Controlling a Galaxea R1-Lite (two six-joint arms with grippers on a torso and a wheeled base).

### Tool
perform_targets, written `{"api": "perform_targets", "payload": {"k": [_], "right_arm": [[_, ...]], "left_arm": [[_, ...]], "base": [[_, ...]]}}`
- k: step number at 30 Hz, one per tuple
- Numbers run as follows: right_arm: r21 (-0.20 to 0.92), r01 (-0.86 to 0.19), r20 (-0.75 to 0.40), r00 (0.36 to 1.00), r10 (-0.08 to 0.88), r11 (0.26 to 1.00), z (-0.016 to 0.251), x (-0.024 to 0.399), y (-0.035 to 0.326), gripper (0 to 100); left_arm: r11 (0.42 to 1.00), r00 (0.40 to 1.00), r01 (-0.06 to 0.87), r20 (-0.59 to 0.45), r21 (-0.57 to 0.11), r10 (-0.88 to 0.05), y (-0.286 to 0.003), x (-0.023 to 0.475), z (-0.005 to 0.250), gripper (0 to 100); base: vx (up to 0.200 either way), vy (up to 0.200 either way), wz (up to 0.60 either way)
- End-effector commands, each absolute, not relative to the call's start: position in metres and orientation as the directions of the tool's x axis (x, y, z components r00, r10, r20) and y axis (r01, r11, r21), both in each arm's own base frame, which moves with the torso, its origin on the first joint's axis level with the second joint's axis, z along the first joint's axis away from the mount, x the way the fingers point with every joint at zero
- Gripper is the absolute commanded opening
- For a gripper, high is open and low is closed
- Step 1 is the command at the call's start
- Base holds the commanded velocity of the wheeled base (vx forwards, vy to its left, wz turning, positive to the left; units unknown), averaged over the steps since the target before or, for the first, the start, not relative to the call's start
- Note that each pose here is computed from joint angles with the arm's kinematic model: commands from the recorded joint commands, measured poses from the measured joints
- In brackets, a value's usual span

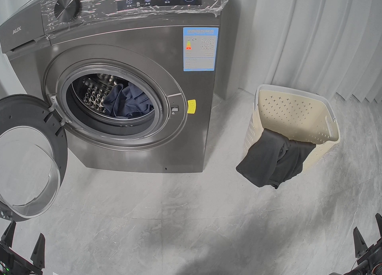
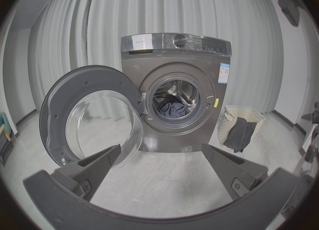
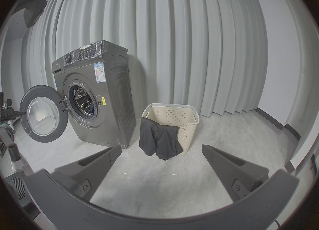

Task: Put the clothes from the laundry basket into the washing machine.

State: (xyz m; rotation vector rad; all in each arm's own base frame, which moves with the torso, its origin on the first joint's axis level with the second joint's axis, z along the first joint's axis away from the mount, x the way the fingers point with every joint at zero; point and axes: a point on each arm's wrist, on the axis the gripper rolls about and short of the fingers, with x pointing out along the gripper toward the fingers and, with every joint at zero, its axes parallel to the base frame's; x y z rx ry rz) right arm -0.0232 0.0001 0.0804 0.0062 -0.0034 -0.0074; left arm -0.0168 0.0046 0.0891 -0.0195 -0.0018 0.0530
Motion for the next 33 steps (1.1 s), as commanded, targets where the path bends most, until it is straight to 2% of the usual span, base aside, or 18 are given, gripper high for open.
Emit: {"api": "perform_targets", "payload": {"k": [1, 7, 10, 11, 16, 17, 20, 22, 26, 33], "right_arm": [[0.006, 0.008, -0.008, 1.000, -0.008, 1.000, 0.0753, -0.0225, 0.0001, 100], [0.006, 0.008, -0.009, 1.000, -0.008, 1.000, 0.0753, -0.0223, 0.0001, 100], [0.008, 0.008, -0.008, 1.000, -0.008, 1.000, 0.0753, -0.0225, 0.0001, 100], [0.006, 0.008, -0.008, 1.000, -0.008, 1.000, 0.0753, -0.0225, 0.0001, 100], [0.006, 0.008, -0.008, 1.000, -0.008, 1.000, 0.0753, -0.0225, 0.0001, 100], [0.006, 0.008, -0.008, 1.000, -0.008, 1.000, 0.0753, -0.0225, 0.0001, 100], [0.006, 0.008, -0.008, 1.000, -0.008, 1.000, 0.0753, -0.0225, 0.0001, 100], [0.006, 0.008, -0.008, 1.000, -0.008, 1.000, 0.0753, -0.0225, 0.0001, 100], [0.006, 0.008, -0.009, 1.000, -0.008, 1.000, 0.0753, -0.0223, 0.0001, 100], [0.006, 0.008, -0.008, 1.000, -0.008, 1.000, 0.0753, -0.0225, 0.0001, 100]], "left_arm": [[0.997, 0.997, -0.071, -0.027, 0.029, 0.072, 0.0048, -0.0153, 0.0839, 100], [0.997, 0.997, -0.071, -0.030, 0.037, 0.072, 0.0045, -0.0152, 0.0837, 100], [0.983, 0.984, -0.178, -0.006, 0.038, 0.179, 0.0027, -0.0174, 0.0837, 100], [0.982, 0.982, -0.187, -0.002, 0.034, 0.188, 0.0027, -0.0178, 0.0836, 100], [0.988, 0.988, -0.153, 0.043, 0.035, 0.151, 0.0029, -0.0216, 0.0824, 100], [0.992, 0.991, -0.121, 0.061, 0.031, 0.119, 0.0025, -0.0232, 0.0818, 100], [0.996, 0.995, -0.087, 0.053, 0.000, 0.087, 0.0018, -0.0229, 0.0812, 100], [0.997, 0.997, -0.066, 0.043, -0.044, 0.067, 0.0014, -0.0229, 0.0799, 100], [0.999, 1.000, -0.031, -0.005, -0.031, 0.031, 0.0006, -0.0227, 0.0752, 100], [0.999, 1.000, -0.031, -0.003, -0.026, 0.031, 0.0006, -0.0227, 0.0754, 100]], "base": [[0.000, -0.200, 0.00], [0.000, -0.200, 0.00], [0.000, -0.200, 0.00], [0.000, -0.200, 0.00], [0.000, -0.200, 0.00], [0.000, -0.200, 0.00], [0.000, 0.000, 0.00], [0.000, 0.000, 0.00], [0.000, 0.000, 0.00], [0.000, -0.200, 0.00]]}}
